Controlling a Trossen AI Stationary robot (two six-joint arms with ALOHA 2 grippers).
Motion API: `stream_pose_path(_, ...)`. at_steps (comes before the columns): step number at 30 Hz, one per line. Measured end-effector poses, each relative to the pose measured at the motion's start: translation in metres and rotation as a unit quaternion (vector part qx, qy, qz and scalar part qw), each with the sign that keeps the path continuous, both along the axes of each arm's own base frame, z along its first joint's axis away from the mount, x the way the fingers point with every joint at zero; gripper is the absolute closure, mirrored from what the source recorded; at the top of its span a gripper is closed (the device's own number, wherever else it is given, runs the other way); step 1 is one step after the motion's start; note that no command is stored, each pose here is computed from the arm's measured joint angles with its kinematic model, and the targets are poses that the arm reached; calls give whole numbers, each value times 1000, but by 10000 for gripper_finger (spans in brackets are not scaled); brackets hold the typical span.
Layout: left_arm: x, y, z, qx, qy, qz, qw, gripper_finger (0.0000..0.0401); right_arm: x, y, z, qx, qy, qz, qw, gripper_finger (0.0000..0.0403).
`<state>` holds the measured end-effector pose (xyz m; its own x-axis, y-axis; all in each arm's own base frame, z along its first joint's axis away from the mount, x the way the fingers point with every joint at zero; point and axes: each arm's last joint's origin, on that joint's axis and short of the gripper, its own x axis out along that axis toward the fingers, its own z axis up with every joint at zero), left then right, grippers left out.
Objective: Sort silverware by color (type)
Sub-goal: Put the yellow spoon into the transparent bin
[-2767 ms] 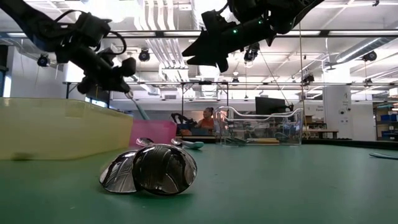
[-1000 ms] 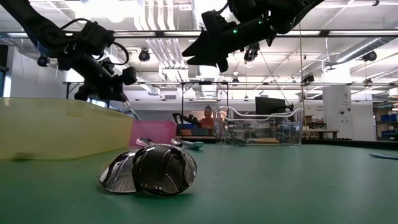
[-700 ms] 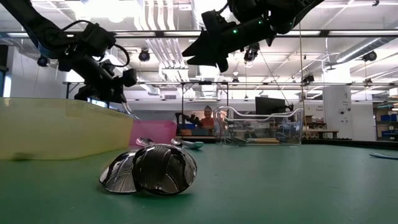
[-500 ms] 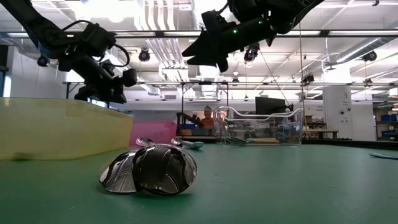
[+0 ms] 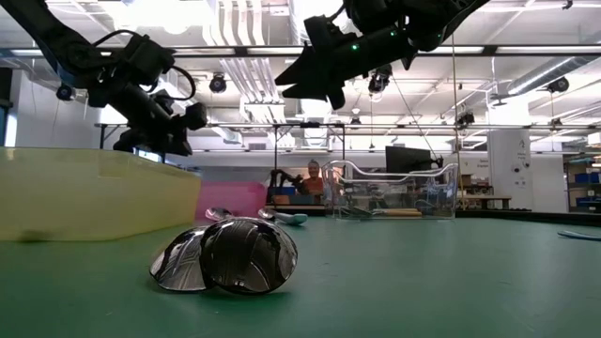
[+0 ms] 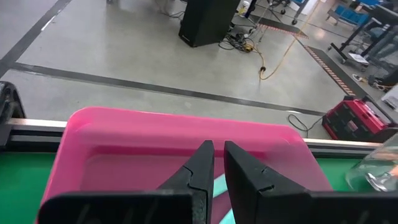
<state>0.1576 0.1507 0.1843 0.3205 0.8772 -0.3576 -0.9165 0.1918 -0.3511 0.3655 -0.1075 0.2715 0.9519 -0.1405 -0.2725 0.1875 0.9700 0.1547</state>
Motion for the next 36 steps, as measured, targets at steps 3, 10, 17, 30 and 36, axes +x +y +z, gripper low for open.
stream_pose_path(3,1,0,2,4,0,-14,1000,381,0,0,0,13,-2,-4,1000,220)
stream_pose_path(10,1,-3,9,25,5,-52,998,381,1,2,0,56,-8,-12,998,220)
stream_pose_path(17,1,-10,25,76,8,-119,990,381,5,18,0,104,-13,-3,995,220)
stream_pose_path(30,4,-42,62,215,-32,-410,886,388,13,57,4,151,9,-18,988,220)
stream_pose_path(36,-3,-52,74,243,-60,-453,856,388,15,69,8,139,38,-63,987,220)
